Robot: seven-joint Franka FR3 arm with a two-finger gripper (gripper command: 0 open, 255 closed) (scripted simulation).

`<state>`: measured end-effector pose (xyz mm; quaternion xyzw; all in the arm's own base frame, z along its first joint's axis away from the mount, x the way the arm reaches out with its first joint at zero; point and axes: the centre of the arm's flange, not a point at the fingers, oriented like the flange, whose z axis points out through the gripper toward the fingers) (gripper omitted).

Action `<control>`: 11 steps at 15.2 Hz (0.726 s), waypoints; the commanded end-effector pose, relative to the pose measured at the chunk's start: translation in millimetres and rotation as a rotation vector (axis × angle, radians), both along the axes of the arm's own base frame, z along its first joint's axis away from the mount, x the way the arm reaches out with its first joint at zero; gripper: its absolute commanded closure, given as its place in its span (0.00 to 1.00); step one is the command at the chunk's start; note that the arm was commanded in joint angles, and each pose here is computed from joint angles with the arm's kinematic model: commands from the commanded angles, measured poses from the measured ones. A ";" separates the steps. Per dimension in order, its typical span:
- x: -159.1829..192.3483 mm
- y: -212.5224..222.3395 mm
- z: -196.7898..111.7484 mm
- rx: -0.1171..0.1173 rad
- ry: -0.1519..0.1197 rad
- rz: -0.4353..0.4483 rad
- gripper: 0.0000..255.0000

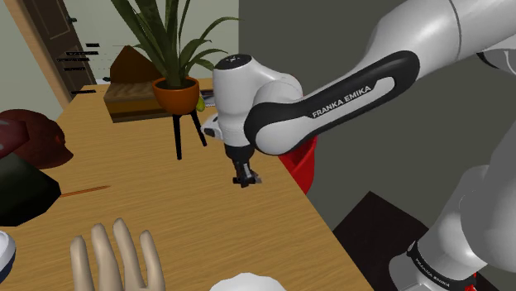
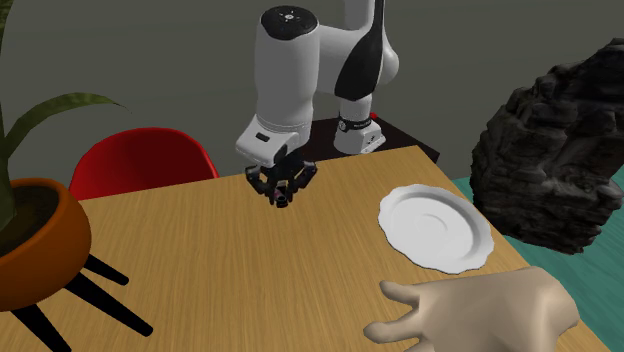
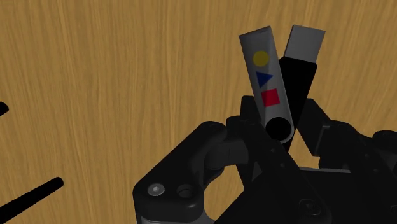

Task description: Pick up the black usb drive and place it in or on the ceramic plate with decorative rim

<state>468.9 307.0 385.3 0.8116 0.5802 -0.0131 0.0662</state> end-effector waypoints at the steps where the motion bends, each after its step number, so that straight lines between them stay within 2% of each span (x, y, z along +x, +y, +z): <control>1: -0.6 -0.1 10.9 0.000 0.000 0.000 1.00; 2: -0.6 -0.1 11.2 0.000 0.000 0.000 1.00; 11: -95.7 70.9 16.1 0.000 0.000 0.000 1.00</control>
